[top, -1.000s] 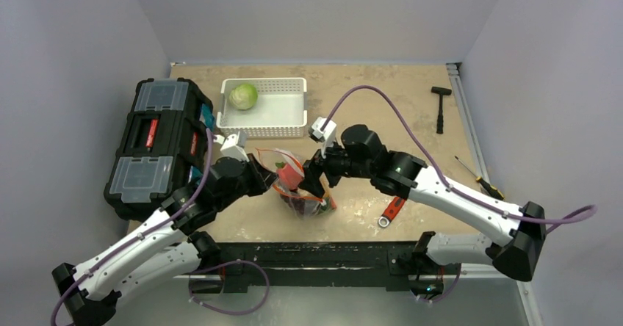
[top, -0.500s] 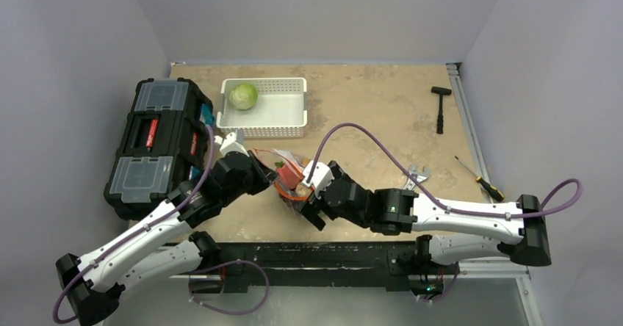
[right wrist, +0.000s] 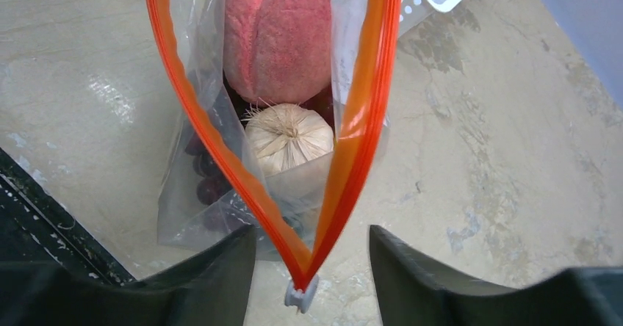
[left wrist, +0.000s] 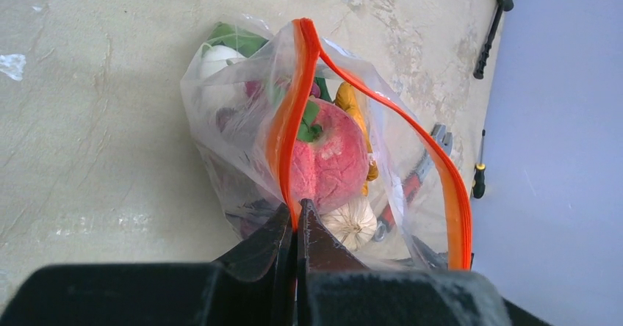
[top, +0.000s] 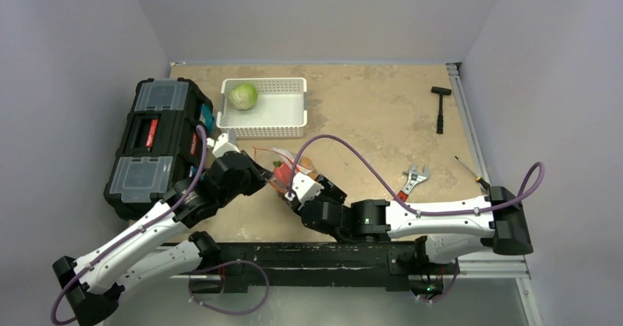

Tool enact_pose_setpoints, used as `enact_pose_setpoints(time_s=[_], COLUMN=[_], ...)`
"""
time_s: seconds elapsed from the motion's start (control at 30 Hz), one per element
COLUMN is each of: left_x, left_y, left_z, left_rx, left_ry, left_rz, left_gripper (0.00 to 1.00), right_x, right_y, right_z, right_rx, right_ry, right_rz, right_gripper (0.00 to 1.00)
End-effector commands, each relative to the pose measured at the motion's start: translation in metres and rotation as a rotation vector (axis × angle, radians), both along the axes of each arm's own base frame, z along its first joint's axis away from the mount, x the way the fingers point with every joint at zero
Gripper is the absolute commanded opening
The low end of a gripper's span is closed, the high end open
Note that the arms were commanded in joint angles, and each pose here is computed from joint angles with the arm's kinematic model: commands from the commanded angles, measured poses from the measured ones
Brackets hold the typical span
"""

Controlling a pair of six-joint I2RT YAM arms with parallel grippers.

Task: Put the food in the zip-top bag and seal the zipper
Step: Adjust the zipper food storage bag at the center of the board.

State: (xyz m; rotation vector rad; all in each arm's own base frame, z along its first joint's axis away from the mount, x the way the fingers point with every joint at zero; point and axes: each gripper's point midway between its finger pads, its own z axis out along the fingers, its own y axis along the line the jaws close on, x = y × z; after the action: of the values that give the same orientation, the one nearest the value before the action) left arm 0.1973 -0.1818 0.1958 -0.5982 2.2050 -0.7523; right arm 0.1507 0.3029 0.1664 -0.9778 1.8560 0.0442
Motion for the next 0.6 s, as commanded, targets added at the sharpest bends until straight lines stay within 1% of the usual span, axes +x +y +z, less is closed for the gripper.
enact_pose_setpoints(time_s=[0.0,0.03,0.1,0.2,0.23,0.27,0.3,0.37,0.43,0.47,0.57], left_x=[0.009,0.009,0.008,0.007,0.006,0.005,0.003,-0.003,-0.01,-0.015,-0.031], left_y=[0.003,0.005,0.014,0.022,0.023,0.026,0.03,0.035,0.036,0.036,0.034], left_z=[0.036,0.038,0.038,0.042,0.045,0.047,0.05,0.056,0.068,0.077,0.101], left_rx=[-0.065,-0.057,-0.038,-0.027,-0.023,-0.012,0.002,0.045,0.096,0.125,0.239], left_ry=[-0.077,-0.083,-0.09,-0.117,-0.13,-0.142,-0.156,-0.203,-0.292,-0.348,-0.509], left_rz=[0.051,0.052,0.074,0.085,0.078,0.073,0.065,0.012,-0.096,-0.155,-0.367], left_gripper=[0.0,0.0,0.0,0.0,0.0,0.0,0.07,0.26,0.44,0.54,0.68], right_x=[0.005,0.003,-0.003,-0.007,-0.007,-0.006,-0.006,-0.007,-0.01,-0.011,-0.014], right_y=[0.008,0.009,0.014,0.017,0.018,0.016,0.016,0.016,0.018,0.019,0.024], right_z=[0.04,0.044,0.048,0.054,0.057,0.059,0.063,0.074,0.082,0.085,0.086], right_rx=[0.142,0.168,0.216,0.245,0.249,0.245,0.251,0.272,0.299,0.314,0.339], right_ry=[-0.039,-0.034,-0.012,-0.021,-0.038,-0.054,-0.067,-0.091,-0.098,-0.096,-0.071], right_rz=[-0.033,-0.025,0.026,0.084,0.105,0.114,0.126,0.164,0.2,0.215,0.268], right_gripper=[0.47,0.41,0.32,0.06,0.0,0.0,0.0,0.0,0.0,0.0,0.0])
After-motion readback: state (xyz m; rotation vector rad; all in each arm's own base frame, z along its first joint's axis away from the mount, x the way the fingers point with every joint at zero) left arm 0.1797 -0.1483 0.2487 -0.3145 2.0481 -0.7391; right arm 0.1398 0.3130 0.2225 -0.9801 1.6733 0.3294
